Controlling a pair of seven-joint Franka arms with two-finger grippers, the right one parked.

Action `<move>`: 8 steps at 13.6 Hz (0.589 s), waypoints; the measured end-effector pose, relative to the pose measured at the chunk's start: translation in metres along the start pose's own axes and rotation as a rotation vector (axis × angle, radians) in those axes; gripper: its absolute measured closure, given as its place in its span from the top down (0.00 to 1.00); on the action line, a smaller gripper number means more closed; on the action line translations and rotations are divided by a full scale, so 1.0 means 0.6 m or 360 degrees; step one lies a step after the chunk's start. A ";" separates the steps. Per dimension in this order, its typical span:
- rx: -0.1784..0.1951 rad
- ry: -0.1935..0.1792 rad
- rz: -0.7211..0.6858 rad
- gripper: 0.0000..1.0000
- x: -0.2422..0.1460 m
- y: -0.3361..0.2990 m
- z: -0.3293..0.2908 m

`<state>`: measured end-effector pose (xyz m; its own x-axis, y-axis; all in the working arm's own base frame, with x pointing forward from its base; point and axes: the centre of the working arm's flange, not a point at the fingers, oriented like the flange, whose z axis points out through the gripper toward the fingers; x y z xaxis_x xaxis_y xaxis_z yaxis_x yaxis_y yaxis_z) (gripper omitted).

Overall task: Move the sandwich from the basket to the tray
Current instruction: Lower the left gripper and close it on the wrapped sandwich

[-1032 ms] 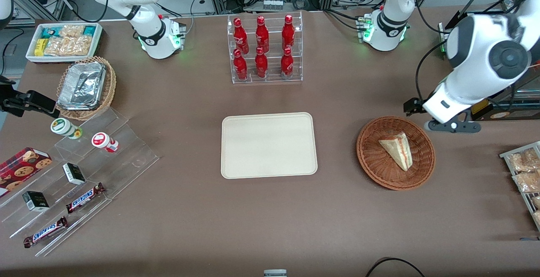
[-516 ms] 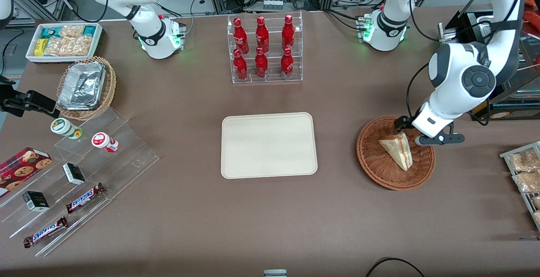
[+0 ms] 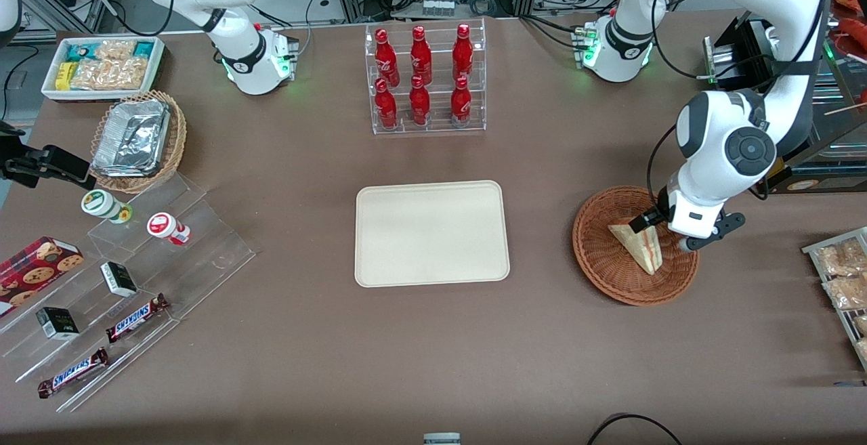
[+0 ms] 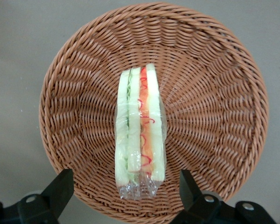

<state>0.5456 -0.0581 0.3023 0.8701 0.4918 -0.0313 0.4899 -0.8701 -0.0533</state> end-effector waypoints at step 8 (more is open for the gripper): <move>0.0000 -0.0011 -0.0103 1.00 0.008 0.009 0.071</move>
<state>0.5502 -0.0592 0.2591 0.8362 0.5473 -0.0348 0.5452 -0.8365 -0.0556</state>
